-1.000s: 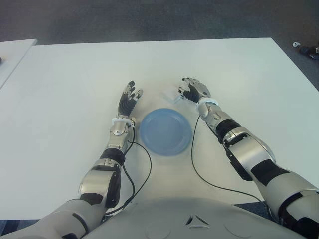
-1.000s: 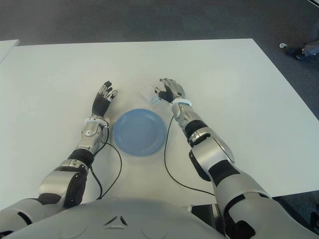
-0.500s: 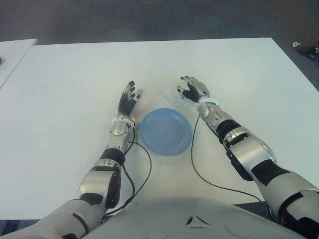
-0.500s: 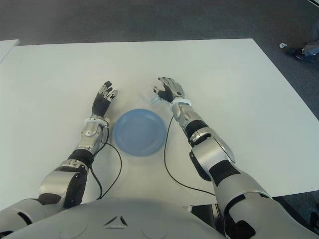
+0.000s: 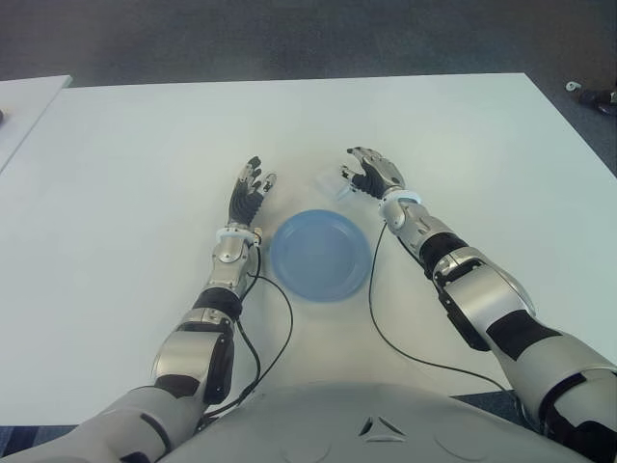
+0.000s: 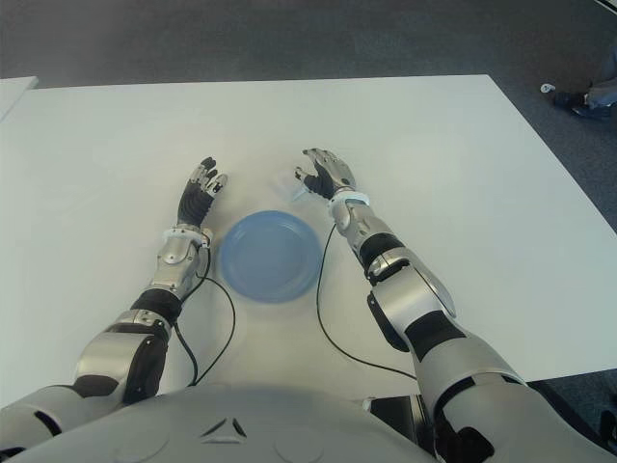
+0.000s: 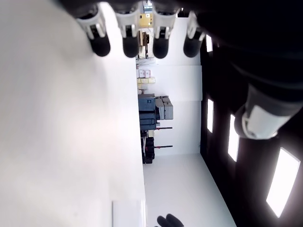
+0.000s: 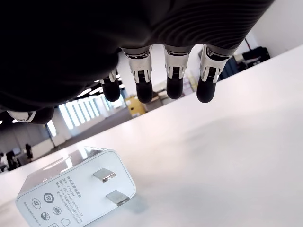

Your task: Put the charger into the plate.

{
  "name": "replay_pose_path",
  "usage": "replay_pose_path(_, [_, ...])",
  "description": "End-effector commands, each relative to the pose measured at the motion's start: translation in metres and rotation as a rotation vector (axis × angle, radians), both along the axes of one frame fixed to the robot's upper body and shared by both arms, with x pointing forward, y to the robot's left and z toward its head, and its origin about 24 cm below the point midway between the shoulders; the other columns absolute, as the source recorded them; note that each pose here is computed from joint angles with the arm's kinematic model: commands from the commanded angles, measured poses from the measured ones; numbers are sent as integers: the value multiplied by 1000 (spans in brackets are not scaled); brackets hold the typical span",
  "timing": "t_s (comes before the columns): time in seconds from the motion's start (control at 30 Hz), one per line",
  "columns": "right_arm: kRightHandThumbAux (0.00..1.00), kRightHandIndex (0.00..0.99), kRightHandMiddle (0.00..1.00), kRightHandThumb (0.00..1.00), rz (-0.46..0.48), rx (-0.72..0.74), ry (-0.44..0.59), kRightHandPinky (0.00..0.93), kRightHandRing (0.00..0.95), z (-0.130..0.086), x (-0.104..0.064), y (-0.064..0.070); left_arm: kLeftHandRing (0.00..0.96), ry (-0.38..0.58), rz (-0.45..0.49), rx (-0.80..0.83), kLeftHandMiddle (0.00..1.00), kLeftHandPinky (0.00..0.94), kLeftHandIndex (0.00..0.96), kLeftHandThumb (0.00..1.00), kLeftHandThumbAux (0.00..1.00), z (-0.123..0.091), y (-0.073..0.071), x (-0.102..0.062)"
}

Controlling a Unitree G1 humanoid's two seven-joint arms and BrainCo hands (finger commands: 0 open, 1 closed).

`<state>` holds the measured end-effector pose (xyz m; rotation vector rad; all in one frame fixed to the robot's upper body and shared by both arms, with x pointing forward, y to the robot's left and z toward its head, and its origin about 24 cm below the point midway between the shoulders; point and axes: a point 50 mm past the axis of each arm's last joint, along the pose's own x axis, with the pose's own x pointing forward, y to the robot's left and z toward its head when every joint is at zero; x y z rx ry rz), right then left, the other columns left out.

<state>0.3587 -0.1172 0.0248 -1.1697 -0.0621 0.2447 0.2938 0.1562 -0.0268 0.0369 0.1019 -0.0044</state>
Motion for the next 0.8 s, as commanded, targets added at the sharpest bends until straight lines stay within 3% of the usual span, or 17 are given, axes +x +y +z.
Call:
replay_pose_path(0.03, [98,0,0,363,-5,18,29,0,0,-6,-4,2,0,171,-6,-4,7,8,0,82,508,-30,0,-20])
replay_pose_path(0.8, [87,0,0,342,32,15,33,0,0,-15,-12,27,0,168,-13,-14,0,2,0,82,529,-29,-5,-19])
